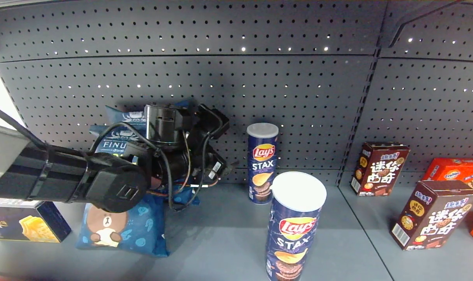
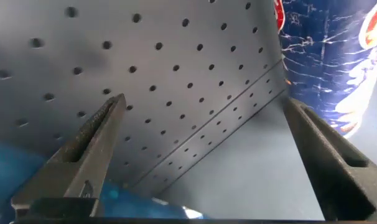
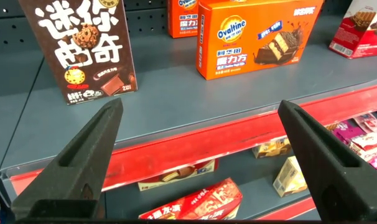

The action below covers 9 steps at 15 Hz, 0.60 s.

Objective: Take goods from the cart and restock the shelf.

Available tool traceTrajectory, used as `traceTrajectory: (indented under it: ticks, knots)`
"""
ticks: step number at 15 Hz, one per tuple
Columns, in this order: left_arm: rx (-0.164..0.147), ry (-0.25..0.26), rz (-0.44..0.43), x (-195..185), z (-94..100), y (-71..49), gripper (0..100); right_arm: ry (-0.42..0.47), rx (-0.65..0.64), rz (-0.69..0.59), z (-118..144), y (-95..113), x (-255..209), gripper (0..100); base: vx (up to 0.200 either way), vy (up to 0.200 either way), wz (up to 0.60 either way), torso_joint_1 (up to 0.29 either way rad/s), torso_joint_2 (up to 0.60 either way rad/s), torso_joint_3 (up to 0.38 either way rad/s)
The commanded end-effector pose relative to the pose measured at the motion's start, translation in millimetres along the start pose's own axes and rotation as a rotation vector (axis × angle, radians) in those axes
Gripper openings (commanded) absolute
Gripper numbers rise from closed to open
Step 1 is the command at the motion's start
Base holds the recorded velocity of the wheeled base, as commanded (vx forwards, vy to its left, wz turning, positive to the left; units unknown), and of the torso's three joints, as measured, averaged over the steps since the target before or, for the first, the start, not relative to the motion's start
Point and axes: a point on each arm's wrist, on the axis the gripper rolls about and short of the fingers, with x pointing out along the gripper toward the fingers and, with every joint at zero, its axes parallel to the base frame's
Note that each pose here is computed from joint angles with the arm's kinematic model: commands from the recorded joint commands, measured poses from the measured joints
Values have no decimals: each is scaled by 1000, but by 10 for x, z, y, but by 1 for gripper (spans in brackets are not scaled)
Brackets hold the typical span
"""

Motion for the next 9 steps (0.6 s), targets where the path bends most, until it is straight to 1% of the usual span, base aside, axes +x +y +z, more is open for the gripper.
traceTrajectory:
  ticks: [1, 3, 5, 9]
  knots:
    - [16, 21, -9, 106, -70, -35, 100, 2, -3, 0, -4, 1, 2, 100, 0, 0, 0, 0, 0, 0]
    - [34, 22, -11, 146, -79, -40, 100, 1, -2, 0, 1, 1, 1, 100, 0, 0, 0, 0, 0, 0]
    - [44, 19, -15, 224, -71, -65, 100, 1, 0, 0, 1, 1, 1, 100, 0, 0, 0, 0, 0, 0]
    - [47, 22, -23, 295, -88, -96, 100, 1, -2, 0, 1, 1, 1, 100, 0, 0, 0, 0, 0, 0]
